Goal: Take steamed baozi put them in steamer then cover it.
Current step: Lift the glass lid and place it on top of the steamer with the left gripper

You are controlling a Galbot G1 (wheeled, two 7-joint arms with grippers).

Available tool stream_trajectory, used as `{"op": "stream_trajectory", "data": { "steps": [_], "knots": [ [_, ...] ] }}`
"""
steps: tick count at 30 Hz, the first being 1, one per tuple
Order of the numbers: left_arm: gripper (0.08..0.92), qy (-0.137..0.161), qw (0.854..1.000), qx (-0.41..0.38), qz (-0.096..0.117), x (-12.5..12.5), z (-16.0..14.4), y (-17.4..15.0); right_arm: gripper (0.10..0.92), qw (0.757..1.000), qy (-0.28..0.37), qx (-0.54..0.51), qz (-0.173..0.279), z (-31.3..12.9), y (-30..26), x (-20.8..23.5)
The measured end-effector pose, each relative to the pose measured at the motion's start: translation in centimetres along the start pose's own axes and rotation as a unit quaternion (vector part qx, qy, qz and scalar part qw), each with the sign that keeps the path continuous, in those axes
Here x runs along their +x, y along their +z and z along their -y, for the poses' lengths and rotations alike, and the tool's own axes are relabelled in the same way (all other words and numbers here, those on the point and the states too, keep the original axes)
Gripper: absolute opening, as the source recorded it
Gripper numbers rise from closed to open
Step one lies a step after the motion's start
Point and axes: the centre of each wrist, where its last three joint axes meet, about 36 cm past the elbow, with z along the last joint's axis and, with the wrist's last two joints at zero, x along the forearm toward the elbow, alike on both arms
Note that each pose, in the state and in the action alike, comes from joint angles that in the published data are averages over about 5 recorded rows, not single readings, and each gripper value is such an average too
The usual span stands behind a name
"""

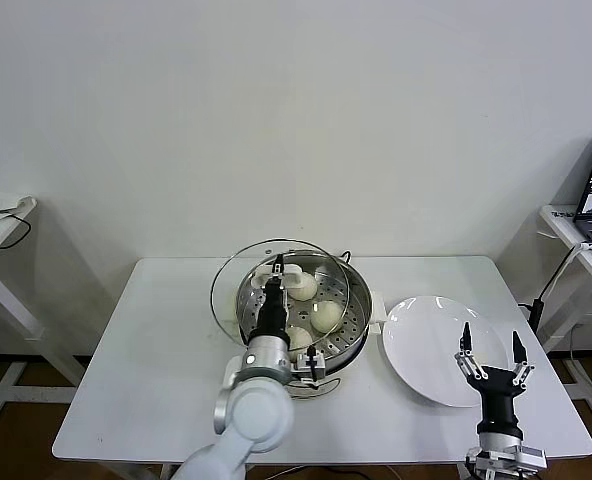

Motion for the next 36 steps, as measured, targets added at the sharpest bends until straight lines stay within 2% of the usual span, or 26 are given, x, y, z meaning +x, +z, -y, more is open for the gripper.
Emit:
{"op": "stream_trajectory", "data": {
  "steps": [20, 36],
  "knots": [
    [0.187, 0.008, 1.000, -0.021, -0.019, -2.0, 2.4, -4.1, 0.823, 1.000, -0.001, 0.012, -0.003, 0.4, 0.6, 0.2],
    [0.187, 0.010, 0.999, -0.023, -0.020, -2.3, 3.8, -5.4, 0.823, 1.000, -0.007, 0.018, -0.005, 0.3, 1.3, -0.1]
  ]
}}
